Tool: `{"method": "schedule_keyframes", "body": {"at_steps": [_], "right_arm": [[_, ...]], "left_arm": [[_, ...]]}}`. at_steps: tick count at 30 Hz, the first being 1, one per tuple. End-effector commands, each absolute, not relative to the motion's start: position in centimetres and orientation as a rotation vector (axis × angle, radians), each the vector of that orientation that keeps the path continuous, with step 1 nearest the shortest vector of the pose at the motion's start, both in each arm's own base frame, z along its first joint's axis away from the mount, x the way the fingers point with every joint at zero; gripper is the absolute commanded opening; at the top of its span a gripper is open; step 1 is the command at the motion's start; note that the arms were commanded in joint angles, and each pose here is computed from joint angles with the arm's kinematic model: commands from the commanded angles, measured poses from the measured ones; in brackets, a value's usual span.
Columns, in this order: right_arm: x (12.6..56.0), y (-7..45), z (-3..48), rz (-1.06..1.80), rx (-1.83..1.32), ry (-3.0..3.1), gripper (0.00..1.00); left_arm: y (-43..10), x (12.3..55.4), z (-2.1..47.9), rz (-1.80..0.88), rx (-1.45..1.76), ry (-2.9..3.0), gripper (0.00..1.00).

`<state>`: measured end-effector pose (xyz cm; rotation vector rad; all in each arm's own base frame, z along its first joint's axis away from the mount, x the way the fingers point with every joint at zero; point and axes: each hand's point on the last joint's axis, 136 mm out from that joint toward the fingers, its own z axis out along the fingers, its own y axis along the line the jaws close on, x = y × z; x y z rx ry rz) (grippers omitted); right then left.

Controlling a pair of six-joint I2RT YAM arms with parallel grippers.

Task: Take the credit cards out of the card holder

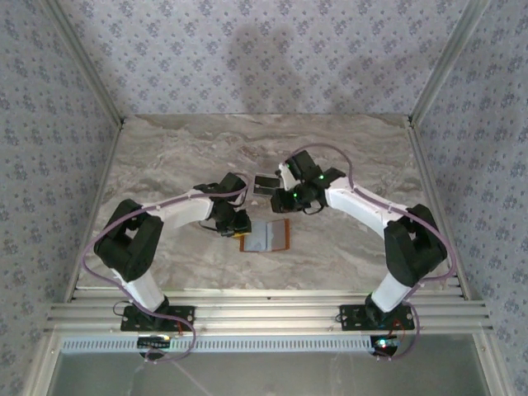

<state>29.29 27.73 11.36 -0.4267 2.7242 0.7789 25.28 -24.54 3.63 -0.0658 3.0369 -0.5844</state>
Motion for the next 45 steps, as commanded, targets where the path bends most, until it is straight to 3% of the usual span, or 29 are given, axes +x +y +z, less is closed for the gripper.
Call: {"method": "schedule_keyframes", "body": {"at_steps": [1, 25, 35, 45], "right_arm": [[27.7, 29.1, 11.1, 0.963, -0.259, 2.764, 0.24], [26.2, 36.3, 6.9, 0.878, -0.323, 2.911, 0.31], [25.6, 36.8, 4.6, 0.842, -0.329, 2.973, 0.35], [25.1, 33.8, 3.4, 0.608, -0.328, 3.028, 0.39]], "left_arm": [[-25.0, 25.1, 3.6, -0.593, -0.026, 3.053, 0.24], [-20.5, 25.4, 4.5, -0.661, -0.236, 2.97, 0.22], [-20.5, 25.3, 4.1, -0.676, -0.241, 2.976, 0.22], [-20.6, 25.2, 3.9, -0.681, -0.238, 2.983, 0.22]]}}
